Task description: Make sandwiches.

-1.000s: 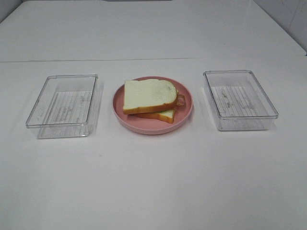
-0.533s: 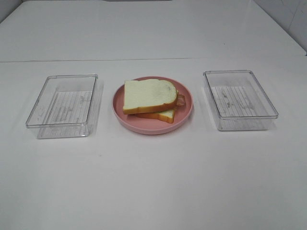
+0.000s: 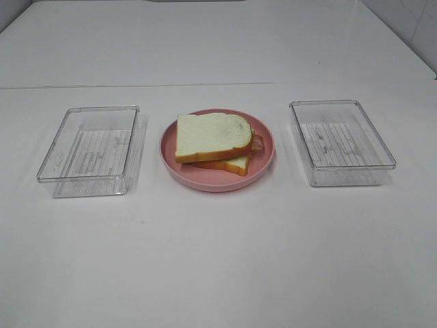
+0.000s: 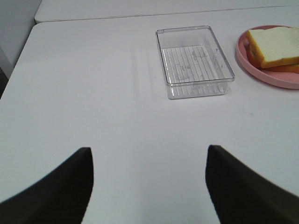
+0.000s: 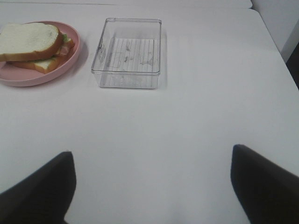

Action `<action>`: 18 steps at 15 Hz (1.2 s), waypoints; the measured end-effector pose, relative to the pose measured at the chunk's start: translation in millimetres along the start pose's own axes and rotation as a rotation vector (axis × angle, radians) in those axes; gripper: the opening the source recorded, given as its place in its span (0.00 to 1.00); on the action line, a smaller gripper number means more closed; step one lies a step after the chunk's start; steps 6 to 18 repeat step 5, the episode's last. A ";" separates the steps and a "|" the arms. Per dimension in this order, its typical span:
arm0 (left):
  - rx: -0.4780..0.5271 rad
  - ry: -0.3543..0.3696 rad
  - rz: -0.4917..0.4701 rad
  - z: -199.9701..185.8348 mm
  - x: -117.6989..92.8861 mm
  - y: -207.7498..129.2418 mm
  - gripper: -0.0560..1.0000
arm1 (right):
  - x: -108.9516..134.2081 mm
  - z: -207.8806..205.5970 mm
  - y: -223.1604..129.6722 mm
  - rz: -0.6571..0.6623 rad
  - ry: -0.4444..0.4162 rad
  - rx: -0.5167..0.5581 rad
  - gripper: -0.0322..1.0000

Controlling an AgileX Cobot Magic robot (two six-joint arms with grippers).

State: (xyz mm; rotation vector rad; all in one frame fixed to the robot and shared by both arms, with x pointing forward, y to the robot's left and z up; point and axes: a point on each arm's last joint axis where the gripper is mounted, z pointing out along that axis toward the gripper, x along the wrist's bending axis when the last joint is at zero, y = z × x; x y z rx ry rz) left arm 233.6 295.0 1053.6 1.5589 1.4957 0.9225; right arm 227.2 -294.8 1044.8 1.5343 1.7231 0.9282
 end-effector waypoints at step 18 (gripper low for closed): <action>0.000 0.000 0.000 0.0 0.0 0.0 0.67 | 0.0 0.0 0.0 0.000 0.000 0.000 0.85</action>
